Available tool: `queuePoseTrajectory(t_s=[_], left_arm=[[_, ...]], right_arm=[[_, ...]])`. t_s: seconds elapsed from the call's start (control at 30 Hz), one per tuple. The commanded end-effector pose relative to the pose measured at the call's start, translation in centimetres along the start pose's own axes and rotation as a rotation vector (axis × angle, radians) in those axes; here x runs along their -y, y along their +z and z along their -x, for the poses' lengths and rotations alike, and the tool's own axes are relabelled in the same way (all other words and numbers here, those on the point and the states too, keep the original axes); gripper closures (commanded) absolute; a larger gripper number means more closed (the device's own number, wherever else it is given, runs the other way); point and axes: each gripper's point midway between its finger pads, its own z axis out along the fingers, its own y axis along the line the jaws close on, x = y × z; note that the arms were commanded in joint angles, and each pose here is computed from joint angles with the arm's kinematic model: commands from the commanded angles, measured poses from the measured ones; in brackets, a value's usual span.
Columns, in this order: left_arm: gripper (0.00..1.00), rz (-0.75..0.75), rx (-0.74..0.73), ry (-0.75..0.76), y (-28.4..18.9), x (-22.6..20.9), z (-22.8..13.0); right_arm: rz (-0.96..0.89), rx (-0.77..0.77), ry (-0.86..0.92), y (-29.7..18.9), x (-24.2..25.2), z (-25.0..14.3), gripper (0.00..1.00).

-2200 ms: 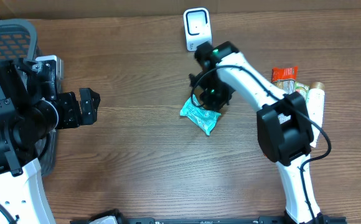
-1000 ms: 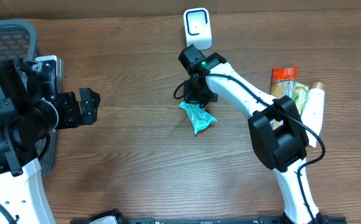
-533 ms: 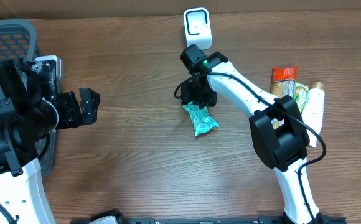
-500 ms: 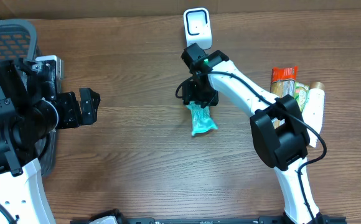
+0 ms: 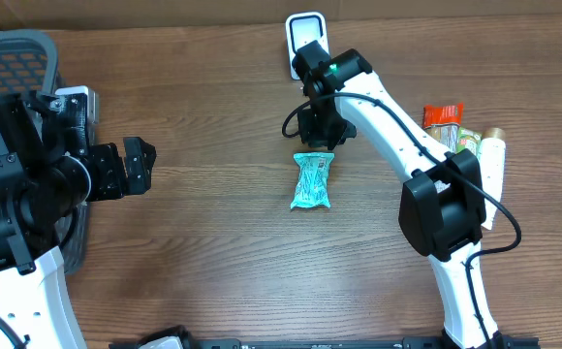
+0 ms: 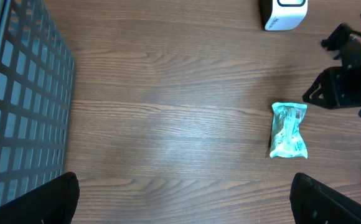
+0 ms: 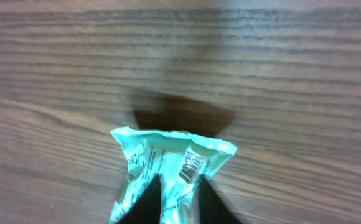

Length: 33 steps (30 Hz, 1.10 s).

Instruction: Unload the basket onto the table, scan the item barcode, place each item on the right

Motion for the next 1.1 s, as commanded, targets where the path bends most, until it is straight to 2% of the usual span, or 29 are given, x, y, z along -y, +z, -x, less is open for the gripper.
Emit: queuePoseTrajectory(t_s=[0.0,0.07,0.27,0.6,0.9,0.93,1.0,1.07], left_arm=[[0.00,-0.007,-0.004,0.014,0.2,0.0,0.0],[0.00,-0.007,-0.004,0.014,0.2,0.0,0.0],[0.00,-0.007,-0.004,0.014,0.2,0.0,0.0],[0.00,-0.007,-0.004,0.014,0.2,0.0,0.0],[0.00,-0.007,-0.004,0.014,0.2,0.0,0.0],[0.01,-0.007,-0.004,0.014,0.2,0.0,0.0],[0.00,-0.007,-0.004,0.014,0.2,0.0,0.0],[0.00,-0.007,-0.004,0.014,0.2,0.0,0.0]], right_arm=[[-0.017,-0.028,-0.034,1.2,-0.4,-1.5,0.93],[-0.023,-0.047,-0.064,2.2,-0.7,-2.2,0.96],[-0.035,-0.088,-0.128,3.4,-0.9,-3.7,0.96],[-0.083,-0.062,-0.147,3.9,-0.2,-3.2,0.96],[-0.095,-0.107,-0.189,6.5,0.8,-4.9,0.94],[-0.099,-0.109,-0.193,6.5,0.9,-4.9,0.87],[-0.118,-0.109,-0.191,6.4,1.4,-4.8,0.43],[-0.134,-0.109,-0.189,6.4,1.7,-4.8,0.24]])
